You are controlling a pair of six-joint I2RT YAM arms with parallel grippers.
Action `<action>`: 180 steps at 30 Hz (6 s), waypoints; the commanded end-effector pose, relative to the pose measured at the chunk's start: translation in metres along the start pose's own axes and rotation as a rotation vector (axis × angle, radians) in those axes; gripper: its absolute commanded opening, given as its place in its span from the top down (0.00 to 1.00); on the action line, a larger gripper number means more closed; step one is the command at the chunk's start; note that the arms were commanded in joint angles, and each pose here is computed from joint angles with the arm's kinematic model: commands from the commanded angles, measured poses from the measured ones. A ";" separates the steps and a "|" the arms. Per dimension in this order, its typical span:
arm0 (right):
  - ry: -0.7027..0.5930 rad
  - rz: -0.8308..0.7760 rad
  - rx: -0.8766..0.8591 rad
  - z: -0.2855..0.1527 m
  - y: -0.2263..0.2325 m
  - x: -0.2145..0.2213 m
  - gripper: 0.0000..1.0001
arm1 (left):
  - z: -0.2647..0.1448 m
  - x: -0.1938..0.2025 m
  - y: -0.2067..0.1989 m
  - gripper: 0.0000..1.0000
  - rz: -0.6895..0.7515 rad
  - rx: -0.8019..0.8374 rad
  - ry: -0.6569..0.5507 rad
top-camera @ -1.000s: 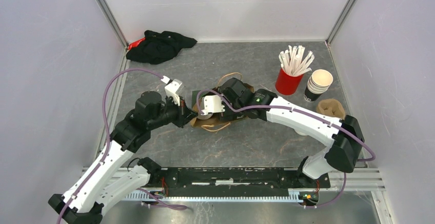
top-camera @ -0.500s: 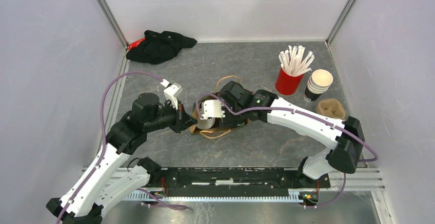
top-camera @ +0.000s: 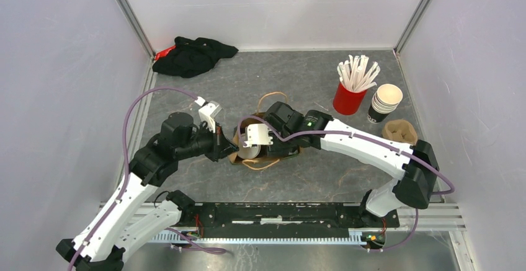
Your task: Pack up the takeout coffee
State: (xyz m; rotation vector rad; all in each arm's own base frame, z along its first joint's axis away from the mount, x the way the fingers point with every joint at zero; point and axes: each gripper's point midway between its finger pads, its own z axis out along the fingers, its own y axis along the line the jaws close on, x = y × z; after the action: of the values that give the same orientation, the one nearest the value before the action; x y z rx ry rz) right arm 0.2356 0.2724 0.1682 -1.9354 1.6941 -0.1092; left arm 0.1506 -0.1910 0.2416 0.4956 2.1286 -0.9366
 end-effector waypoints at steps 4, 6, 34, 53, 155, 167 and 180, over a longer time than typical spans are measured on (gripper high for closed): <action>0.056 -0.020 -0.031 0.015 0.006 0.005 0.62 | 0.001 -0.009 -0.015 0.98 -0.026 0.066 -0.002; 0.045 -0.015 -0.034 0.019 0.004 0.000 0.62 | 0.002 -0.011 -0.015 0.98 -0.026 0.067 0.003; 0.199 0.109 -0.001 -0.003 -0.006 0.002 0.69 | 0.015 0.000 0.012 0.98 -0.063 -0.059 0.050; 0.187 0.200 0.188 -0.003 -0.034 -0.011 0.69 | 0.015 -0.003 0.001 0.98 -0.050 -0.002 0.064; -0.773 0.358 -0.029 -0.098 -0.036 -0.086 0.76 | 0.023 -0.130 0.032 0.98 -0.127 -0.265 -0.354; -0.776 0.443 0.043 -0.129 -0.046 -0.077 0.77 | 0.007 -0.130 0.082 0.98 -0.177 -0.601 -0.319; -0.794 0.508 0.236 -0.191 -0.068 -0.055 0.77 | -0.034 -0.127 0.127 0.98 -0.198 -0.944 -0.299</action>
State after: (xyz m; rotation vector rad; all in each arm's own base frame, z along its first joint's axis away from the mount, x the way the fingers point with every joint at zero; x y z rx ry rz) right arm 0.2080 0.2785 0.3389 -1.2004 1.4851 0.5940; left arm 0.2884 -0.1138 0.2736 -0.1854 2.1446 -0.1177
